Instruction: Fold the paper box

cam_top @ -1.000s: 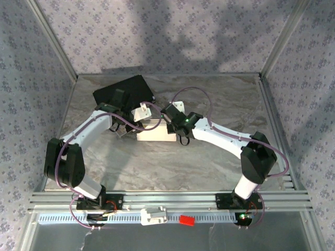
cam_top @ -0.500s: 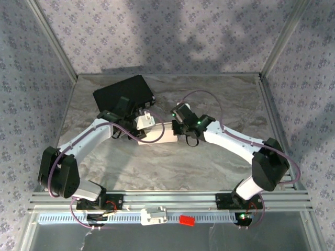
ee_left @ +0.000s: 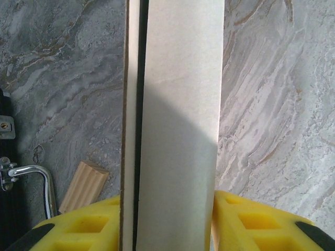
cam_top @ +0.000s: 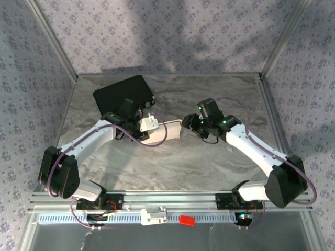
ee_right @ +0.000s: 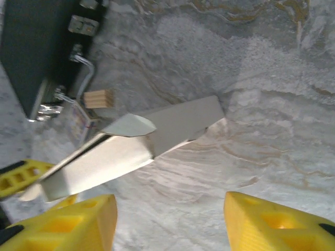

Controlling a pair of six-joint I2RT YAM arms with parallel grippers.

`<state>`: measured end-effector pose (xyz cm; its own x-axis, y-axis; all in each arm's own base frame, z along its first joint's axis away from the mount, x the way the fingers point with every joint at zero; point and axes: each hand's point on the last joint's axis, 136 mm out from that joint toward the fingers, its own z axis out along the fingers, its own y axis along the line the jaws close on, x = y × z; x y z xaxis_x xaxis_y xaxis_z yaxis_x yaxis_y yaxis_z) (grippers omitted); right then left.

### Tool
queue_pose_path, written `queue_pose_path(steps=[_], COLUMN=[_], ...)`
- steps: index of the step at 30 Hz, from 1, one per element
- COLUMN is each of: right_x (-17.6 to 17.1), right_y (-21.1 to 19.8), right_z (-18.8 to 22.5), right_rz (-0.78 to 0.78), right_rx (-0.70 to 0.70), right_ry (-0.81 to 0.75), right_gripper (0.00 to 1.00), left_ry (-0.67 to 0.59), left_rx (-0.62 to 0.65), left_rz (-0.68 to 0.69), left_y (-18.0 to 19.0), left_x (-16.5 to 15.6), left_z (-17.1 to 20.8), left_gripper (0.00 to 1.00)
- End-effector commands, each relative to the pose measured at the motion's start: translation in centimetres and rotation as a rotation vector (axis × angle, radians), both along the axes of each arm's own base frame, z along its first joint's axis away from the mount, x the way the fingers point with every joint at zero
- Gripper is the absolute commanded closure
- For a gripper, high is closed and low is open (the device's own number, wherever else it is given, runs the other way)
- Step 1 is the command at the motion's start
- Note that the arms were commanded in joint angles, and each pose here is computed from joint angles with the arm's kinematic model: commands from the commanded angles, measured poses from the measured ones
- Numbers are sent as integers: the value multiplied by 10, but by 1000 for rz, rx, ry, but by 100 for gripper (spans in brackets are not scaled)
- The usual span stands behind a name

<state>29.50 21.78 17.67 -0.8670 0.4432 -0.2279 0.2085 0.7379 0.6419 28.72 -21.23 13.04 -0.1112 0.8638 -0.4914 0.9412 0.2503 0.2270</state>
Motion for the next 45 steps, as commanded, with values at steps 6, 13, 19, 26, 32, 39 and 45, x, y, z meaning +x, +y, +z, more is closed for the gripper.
queue_pose_path(steps=[6, 13, 19, 26, 32, 39, 45], right_x=[26, 65, 46, 78, 46, 41, 45], right_y=[-22, -5, -4, -9, -2, 11, 21], right_z=[21, 37, 23, 33, 7, -2, -13], right_rz=[-280, 273, 569, 401, 721, 934, 980], right_rx=[170, -306, -407, -212, -359, -566, -605], right_ry=[175, -216, -447, -284, -383, -503, -469], right_gripper=[36, 77, 66, 60, 61, 54, 64], left_ry=[10, 11, 6, 8, 17, 24, 26], left_rx=[12, 15, 18, 18, 23, 27, 26], left_rz=[-11, -17, -26, -37, -44, -46, -44], left_y=[-4, -4, -6, -8, -7, -5, -5], left_x=[0, 1, 5, 6, 7, 7, 7], left_z=[-1, -2, 0, 1, -2, -2, -3], left_gripper=[60, 60, 60, 60, 60, 60, 60])
